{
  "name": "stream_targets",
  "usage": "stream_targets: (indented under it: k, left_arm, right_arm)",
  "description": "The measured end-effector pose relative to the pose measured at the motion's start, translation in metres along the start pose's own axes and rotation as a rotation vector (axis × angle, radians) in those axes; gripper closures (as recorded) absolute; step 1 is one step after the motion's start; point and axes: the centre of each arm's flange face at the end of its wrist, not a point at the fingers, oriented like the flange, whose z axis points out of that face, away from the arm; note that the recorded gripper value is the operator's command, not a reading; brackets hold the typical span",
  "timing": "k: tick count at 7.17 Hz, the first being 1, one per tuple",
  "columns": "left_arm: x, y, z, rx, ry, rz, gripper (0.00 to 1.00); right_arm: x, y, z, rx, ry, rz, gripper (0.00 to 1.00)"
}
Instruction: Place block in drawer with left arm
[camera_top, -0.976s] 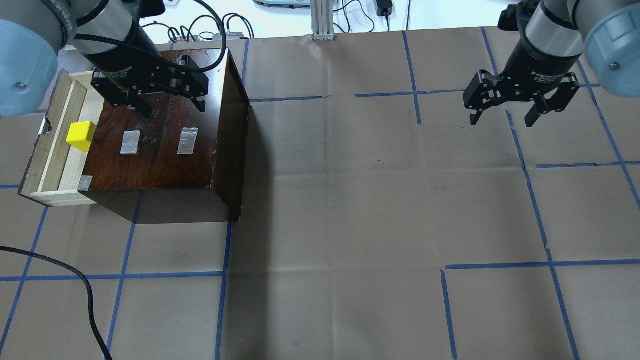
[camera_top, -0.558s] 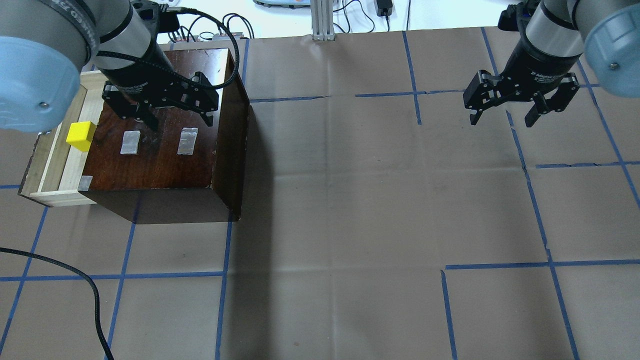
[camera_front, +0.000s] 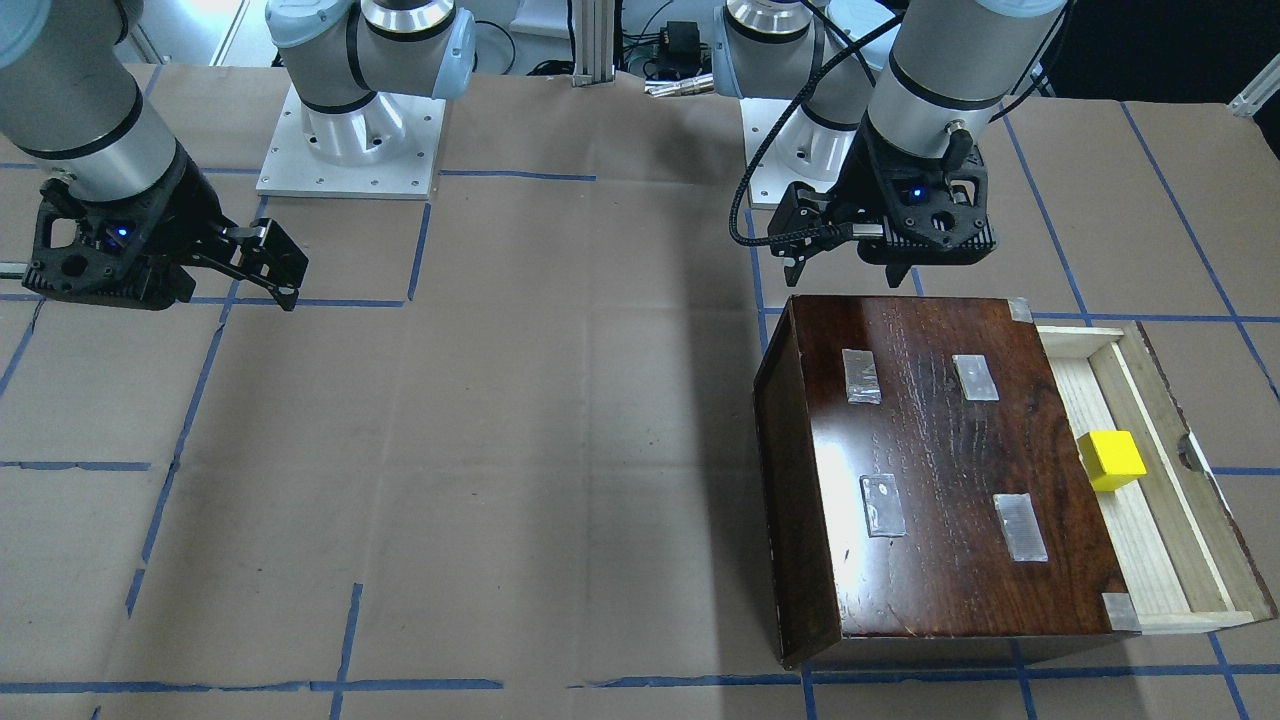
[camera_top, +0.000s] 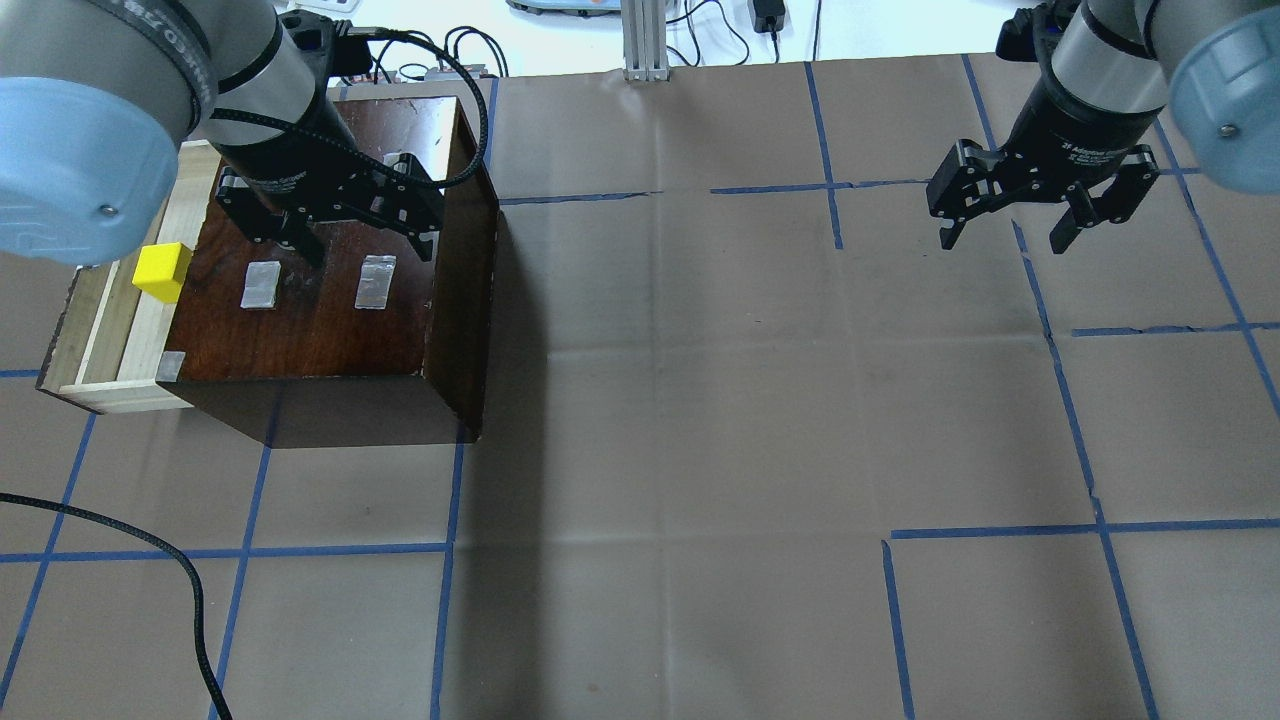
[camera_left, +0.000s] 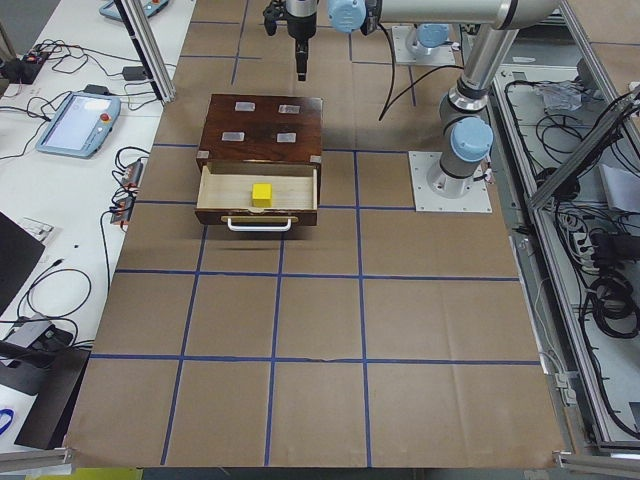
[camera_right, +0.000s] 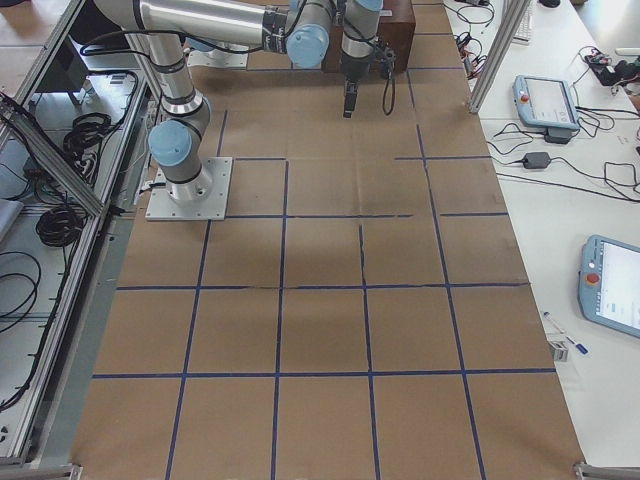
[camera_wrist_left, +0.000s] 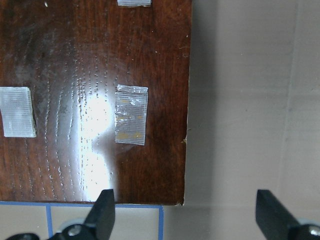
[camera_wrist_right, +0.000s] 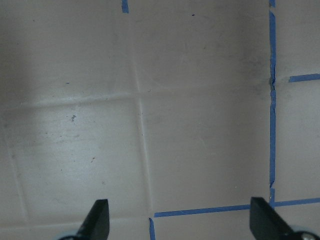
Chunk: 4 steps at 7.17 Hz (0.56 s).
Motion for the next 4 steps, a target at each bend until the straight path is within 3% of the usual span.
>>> stream_targets:
  k: [4]
  left_arm:
    - [-0.0002,0.0026,-0.0025,0.005,-0.002,0.013,0.02]
  right_arm:
    - [0.0000,0.0000,0.0004,0.000,0.000,0.000,0.00]
